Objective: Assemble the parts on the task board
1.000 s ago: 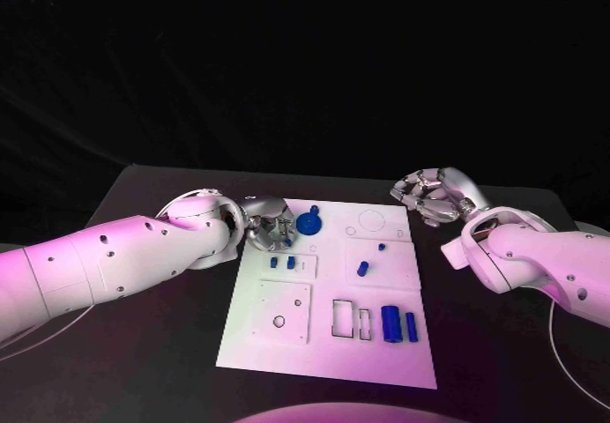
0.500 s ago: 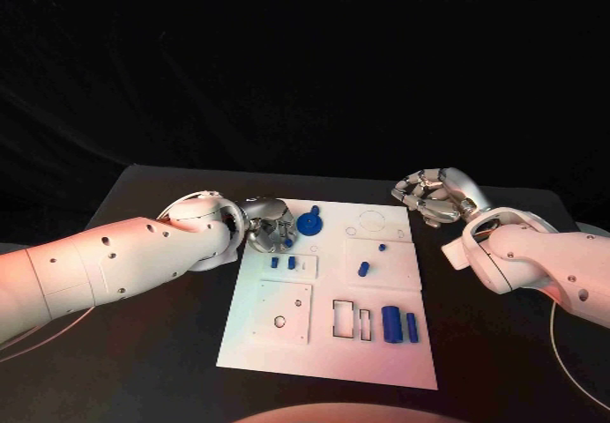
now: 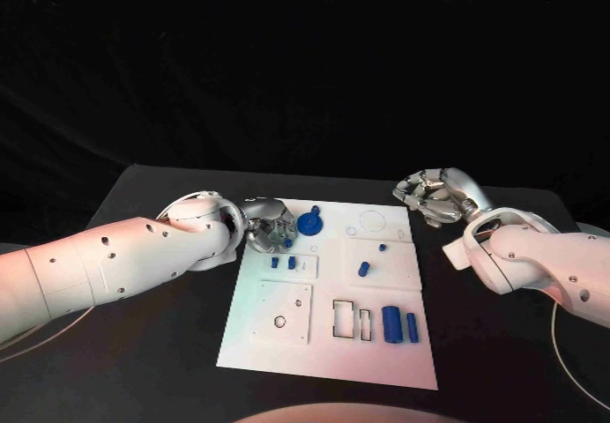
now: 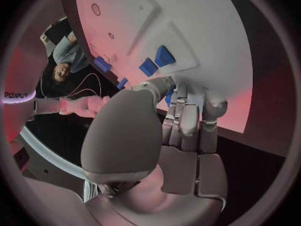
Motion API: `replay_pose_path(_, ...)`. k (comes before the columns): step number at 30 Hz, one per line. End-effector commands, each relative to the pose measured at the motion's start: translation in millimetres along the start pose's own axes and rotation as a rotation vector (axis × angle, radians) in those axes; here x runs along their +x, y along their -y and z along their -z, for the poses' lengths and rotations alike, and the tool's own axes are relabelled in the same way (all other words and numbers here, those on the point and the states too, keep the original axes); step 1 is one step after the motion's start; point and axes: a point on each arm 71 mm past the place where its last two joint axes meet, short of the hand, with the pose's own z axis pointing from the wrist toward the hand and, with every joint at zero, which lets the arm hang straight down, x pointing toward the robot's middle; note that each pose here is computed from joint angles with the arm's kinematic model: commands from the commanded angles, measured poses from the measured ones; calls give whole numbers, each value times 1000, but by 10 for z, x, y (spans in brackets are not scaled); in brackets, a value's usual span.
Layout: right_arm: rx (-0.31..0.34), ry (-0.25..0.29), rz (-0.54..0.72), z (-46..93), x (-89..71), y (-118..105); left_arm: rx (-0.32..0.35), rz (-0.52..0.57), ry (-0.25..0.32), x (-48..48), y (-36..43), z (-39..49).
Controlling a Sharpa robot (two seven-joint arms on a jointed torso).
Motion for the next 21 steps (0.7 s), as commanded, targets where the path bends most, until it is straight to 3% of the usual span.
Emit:
replay_pose_path(1, -12, -1, 11, 3, -3, -4, -11, -1, -5, 2, -16, 3)
replay_pose_path(14, -2, -10, 13, 4, -15, 19, -21, 21, 17, -29, -112, 68)
replay_pose_path(21, -25, -101, 31, -4, 29, 31, 16, 264, 93, -150, -232, 166)
